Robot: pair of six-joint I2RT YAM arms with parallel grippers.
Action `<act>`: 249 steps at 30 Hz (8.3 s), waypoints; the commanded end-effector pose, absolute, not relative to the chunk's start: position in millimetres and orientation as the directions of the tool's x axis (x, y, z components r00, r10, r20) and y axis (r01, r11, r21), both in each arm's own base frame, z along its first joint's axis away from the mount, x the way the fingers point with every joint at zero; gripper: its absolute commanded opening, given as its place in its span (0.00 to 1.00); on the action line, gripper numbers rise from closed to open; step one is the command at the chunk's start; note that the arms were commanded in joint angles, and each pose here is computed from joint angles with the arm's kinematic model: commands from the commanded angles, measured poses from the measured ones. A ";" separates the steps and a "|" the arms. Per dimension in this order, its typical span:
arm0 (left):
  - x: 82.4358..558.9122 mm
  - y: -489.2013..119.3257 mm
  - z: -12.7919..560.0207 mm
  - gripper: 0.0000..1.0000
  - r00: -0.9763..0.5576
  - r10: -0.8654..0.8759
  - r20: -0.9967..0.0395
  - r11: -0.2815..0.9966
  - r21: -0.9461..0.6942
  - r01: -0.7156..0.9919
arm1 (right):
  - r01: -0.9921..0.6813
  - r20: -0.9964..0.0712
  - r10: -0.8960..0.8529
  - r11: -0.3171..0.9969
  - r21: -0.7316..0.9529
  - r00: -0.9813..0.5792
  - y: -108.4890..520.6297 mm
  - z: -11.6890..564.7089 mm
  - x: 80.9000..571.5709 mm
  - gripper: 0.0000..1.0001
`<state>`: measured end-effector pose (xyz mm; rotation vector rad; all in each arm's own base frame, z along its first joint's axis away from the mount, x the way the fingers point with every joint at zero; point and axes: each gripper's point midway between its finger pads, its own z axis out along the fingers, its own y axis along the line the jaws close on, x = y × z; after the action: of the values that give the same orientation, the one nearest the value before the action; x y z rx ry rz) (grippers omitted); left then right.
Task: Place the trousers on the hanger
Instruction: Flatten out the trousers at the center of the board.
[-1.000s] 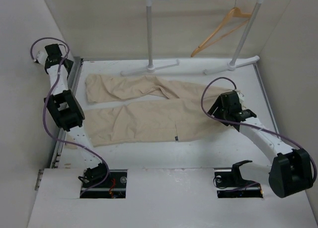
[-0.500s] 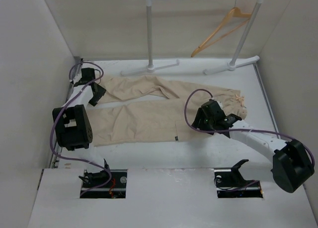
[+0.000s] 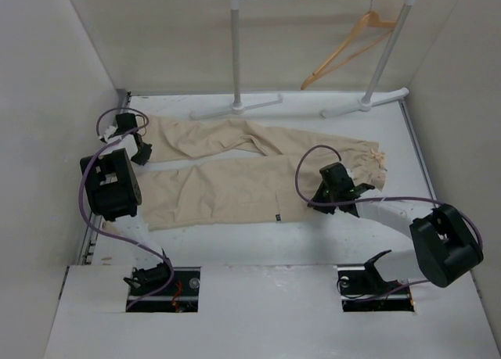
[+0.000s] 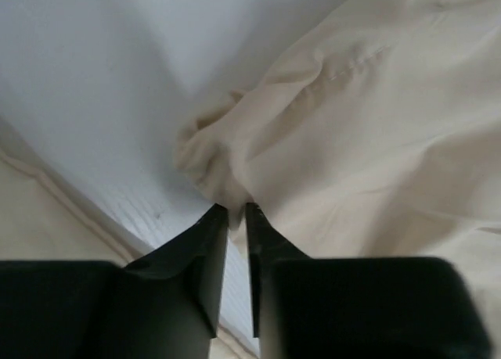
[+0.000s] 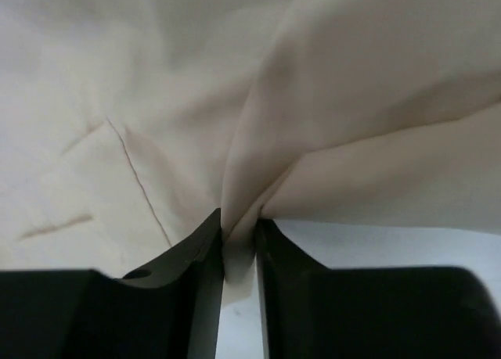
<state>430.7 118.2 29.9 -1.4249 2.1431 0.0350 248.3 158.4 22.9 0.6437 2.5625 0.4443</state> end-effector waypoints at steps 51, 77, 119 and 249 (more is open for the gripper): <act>424.4 129.8 182.9 0.00 -0.001 -0.857 -0.516 0.325 -0.537 -0.779 | 0.693 -0.506 0.766 0.612 0.383 -0.397 -92.4 74.2 456.8 0.54; 455.7 109.6 257.6 0.00 0.029 -0.883 -0.469 0.348 -0.694 -0.630 | 0.534 -0.461 0.886 0.413 0.737 -0.049 -105.0 158.2 450.6 0.05; 382.5 184.9 173.1 0.45 0.124 -0.845 -0.520 0.192 -0.511 -0.838 | 0.678 -0.408 0.911 0.334 0.655 -0.055 -139.0 142.3 449.5 0.08; 137.0 51.8 86.6 0.50 -0.235 -0.902 -0.363 0.256 -0.013 -0.966 | 0.487 -0.500 0.669 0.743 0.459 -0.550 46.3 132.0 229.4 0.56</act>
<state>177.5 37.8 88.9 -1.4924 2.3029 0.1484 214.2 30.3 103.8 1.0444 2.2957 0.2565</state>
